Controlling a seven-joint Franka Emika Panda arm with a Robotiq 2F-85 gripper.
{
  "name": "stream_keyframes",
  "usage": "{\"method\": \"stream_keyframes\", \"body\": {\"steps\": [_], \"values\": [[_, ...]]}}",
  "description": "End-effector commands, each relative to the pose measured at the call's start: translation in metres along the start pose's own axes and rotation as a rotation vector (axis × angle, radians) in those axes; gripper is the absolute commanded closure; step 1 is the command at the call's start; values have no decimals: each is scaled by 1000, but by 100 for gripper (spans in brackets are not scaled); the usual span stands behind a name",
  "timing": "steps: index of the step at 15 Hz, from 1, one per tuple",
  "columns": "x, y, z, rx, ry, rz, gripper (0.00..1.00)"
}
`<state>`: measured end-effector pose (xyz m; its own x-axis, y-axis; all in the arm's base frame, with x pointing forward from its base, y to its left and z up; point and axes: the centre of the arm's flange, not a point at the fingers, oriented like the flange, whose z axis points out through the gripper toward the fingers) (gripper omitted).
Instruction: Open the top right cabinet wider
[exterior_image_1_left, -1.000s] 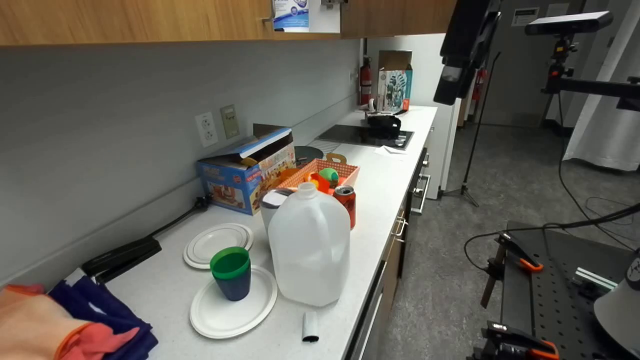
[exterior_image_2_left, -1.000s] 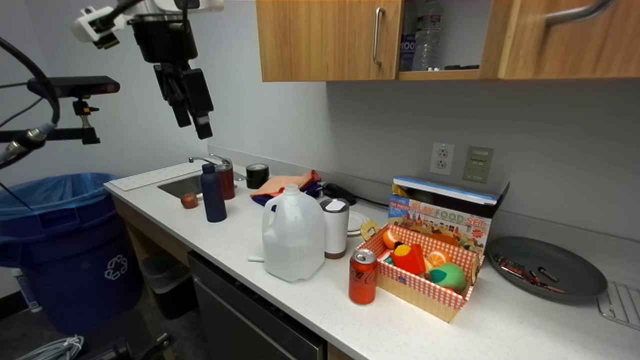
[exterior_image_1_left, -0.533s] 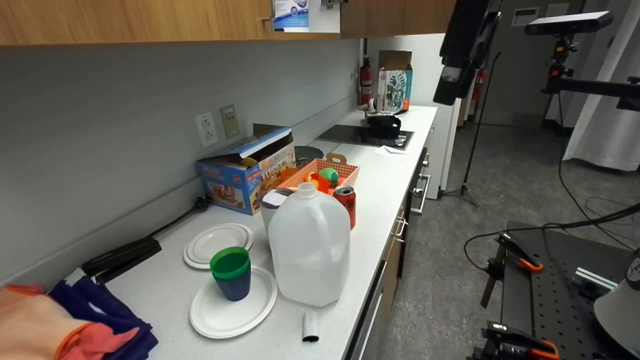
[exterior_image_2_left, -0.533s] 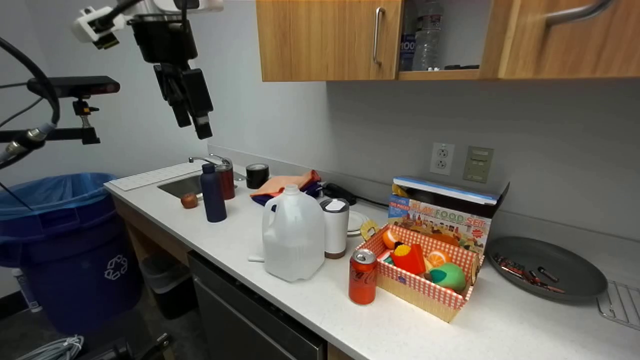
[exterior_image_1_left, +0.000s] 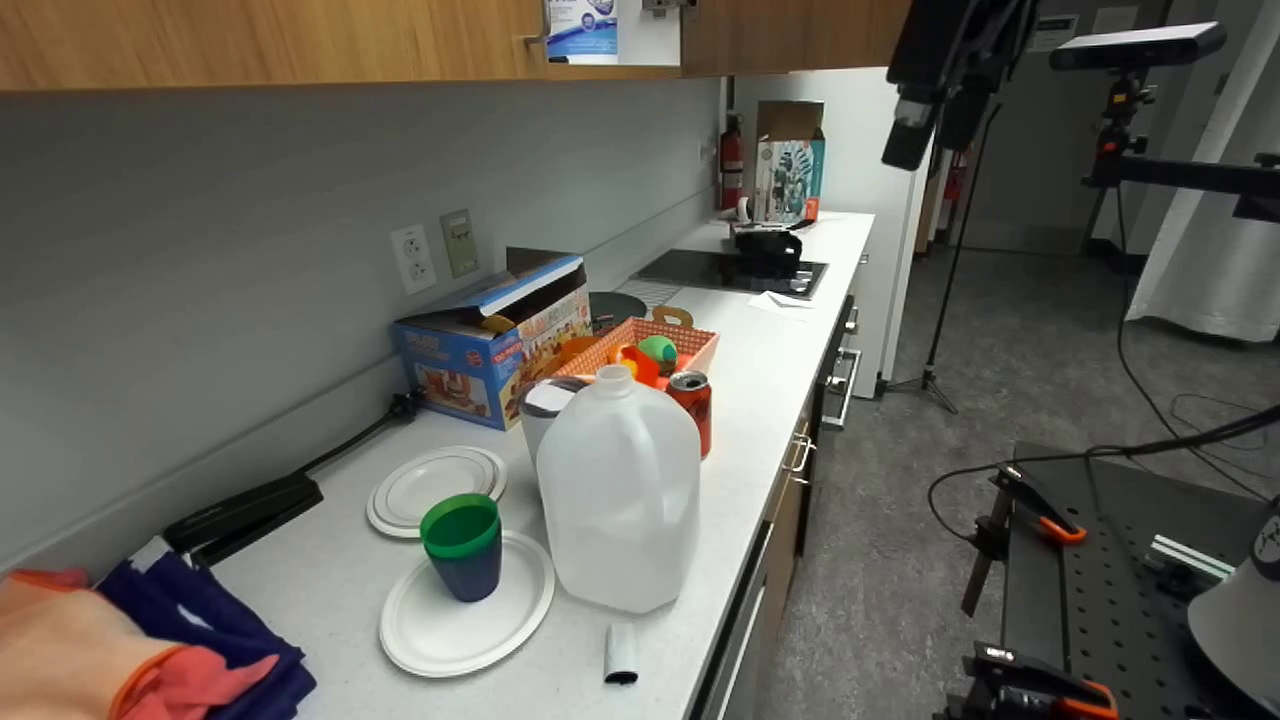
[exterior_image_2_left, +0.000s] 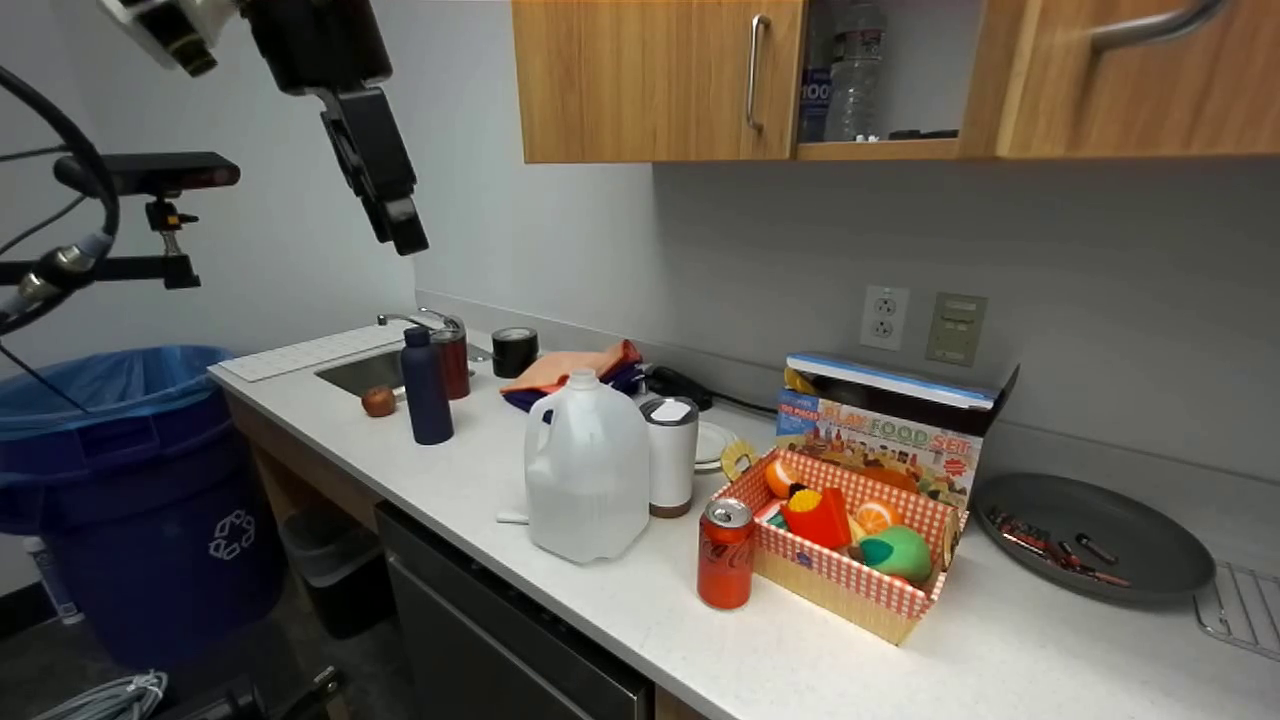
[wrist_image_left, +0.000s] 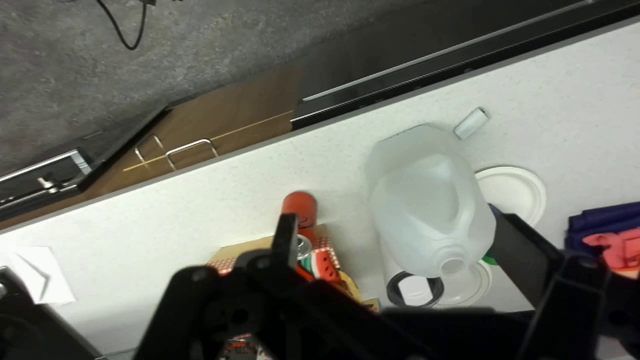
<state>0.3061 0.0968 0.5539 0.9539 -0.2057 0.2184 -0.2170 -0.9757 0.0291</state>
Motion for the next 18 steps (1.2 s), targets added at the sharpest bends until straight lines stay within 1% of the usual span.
{"method": "stream_keyframes", "body": {"steps": [1,5,7,8,10,14,18], "values": [[-12,23,-33,-120,50,59,0],[-12,47,-56,-204,108,113,0],[-15,51,-66,-247,164,139,0],[-4,46,-51,-197,116,103,0],[-6,49,-58,-214,141,115,0],[-8,48,-60,-218,150,117,0],[32,60,-66,-246,251,154,0]]}}
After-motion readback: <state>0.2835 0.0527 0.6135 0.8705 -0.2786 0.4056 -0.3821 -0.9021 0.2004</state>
